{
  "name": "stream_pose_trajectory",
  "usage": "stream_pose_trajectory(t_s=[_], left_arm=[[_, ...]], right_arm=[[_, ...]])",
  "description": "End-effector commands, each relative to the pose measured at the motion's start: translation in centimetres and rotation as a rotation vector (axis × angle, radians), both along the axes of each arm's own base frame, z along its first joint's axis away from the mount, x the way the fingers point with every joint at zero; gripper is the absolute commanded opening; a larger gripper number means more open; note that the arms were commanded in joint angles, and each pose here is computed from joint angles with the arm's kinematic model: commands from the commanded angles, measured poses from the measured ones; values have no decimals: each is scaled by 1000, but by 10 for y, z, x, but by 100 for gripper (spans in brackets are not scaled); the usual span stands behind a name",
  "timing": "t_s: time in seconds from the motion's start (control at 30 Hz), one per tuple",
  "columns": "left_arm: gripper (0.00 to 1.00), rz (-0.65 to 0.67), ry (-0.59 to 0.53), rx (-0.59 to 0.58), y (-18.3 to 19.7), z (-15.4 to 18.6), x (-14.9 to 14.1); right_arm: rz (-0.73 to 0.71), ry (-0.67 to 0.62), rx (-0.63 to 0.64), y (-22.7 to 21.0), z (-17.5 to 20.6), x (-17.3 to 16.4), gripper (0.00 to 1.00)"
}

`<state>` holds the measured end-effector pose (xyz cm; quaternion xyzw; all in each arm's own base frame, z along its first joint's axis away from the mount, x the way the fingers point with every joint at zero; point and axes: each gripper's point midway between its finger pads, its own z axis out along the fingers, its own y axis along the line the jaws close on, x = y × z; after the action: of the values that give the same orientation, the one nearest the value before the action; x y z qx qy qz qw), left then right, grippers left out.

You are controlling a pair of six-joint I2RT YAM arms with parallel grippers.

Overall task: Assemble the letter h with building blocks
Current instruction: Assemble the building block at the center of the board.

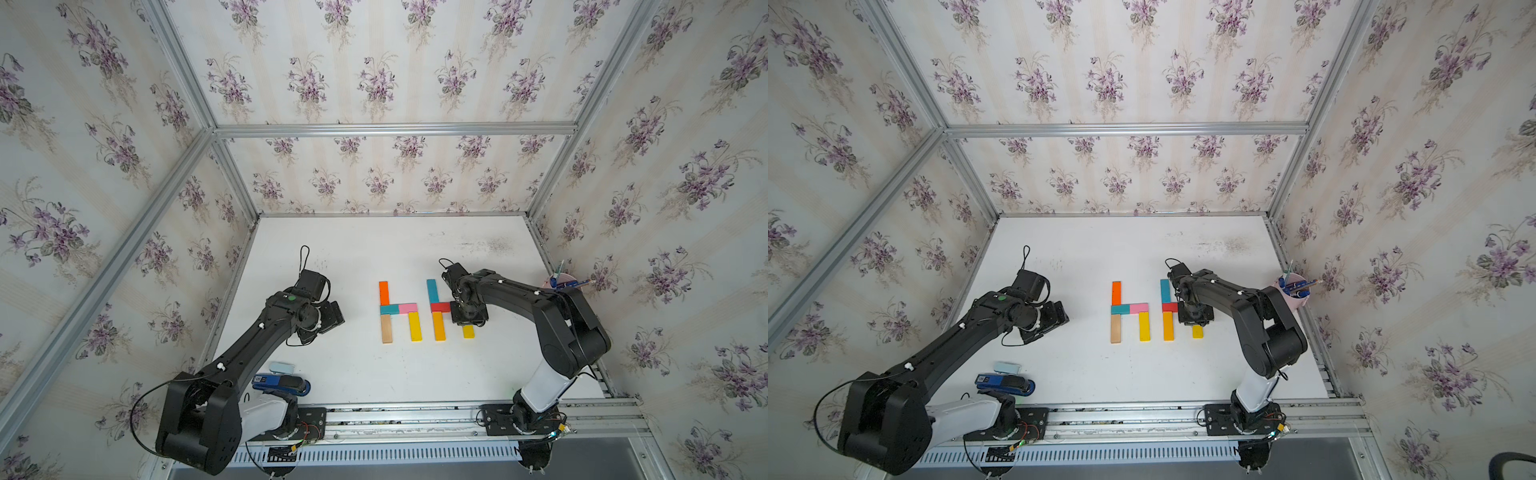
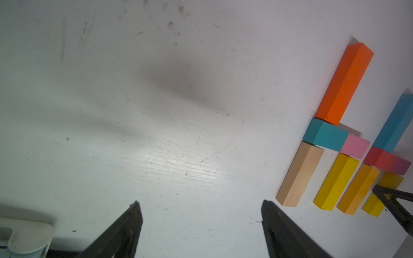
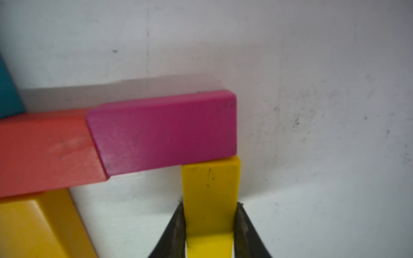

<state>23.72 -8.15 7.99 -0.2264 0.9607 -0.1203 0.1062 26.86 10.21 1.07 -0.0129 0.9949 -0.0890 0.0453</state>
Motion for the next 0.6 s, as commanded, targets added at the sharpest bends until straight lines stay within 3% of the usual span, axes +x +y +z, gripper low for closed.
stream_pose_trajectory(t_s=[0.0,0.33,0.43,0.57], left_arm=[[86,-1,-11,6,1,1,2],[86,-2,-14,7,1,2,2],[86,0,-15,7,1,2,3],[86,-3,-16,7,1,3,3]], right_arm=[[11,-8,-37,-4,-7,2,31],[34,16,-36,3,-10,-5,33],[22,13,-43,1,-7,-5,46],[14,-3,-17,5,3,-4,56]])
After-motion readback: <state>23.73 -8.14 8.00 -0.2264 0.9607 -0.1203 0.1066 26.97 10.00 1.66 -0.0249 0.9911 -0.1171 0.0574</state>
